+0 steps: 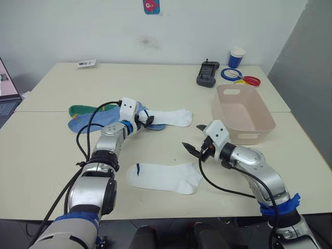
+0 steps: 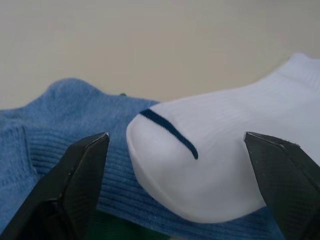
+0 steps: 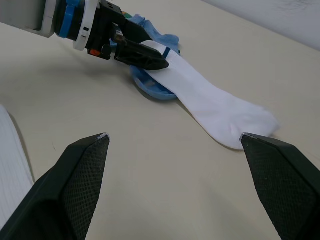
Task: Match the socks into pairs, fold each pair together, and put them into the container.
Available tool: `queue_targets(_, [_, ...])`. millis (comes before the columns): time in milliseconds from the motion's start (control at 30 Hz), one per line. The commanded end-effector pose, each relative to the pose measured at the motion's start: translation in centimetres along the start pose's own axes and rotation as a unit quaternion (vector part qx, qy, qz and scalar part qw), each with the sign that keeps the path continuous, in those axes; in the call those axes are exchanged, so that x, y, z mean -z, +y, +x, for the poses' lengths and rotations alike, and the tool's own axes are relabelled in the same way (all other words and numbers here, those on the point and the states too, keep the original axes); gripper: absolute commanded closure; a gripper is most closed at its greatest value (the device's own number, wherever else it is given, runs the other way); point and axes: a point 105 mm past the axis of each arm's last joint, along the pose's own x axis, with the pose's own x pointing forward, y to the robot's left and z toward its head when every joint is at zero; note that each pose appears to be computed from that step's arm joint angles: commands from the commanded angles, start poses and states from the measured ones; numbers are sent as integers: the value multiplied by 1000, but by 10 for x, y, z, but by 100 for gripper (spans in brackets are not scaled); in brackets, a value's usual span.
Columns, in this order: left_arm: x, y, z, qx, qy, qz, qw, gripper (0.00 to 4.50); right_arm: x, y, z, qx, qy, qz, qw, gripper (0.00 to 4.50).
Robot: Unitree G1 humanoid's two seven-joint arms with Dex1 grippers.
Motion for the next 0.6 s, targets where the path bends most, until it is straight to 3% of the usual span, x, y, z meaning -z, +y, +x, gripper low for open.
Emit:
queue_targets(33, [-15, -6, 4, 7, -23, 14, 1000, 123, -13, -2, -5, 15, -20, -14, 1000, 0])
queue_targets(367, [-15, -6, 3, 5, -34, 53, 998, 438, -10, -1, -5, 20, -17, -9, 1000, 0])
queue_targets(600, [-47, -25, -1, 61, -104, 88, 989, 447, -7, -2, -2, 13, -12, -7, 1000, 0])
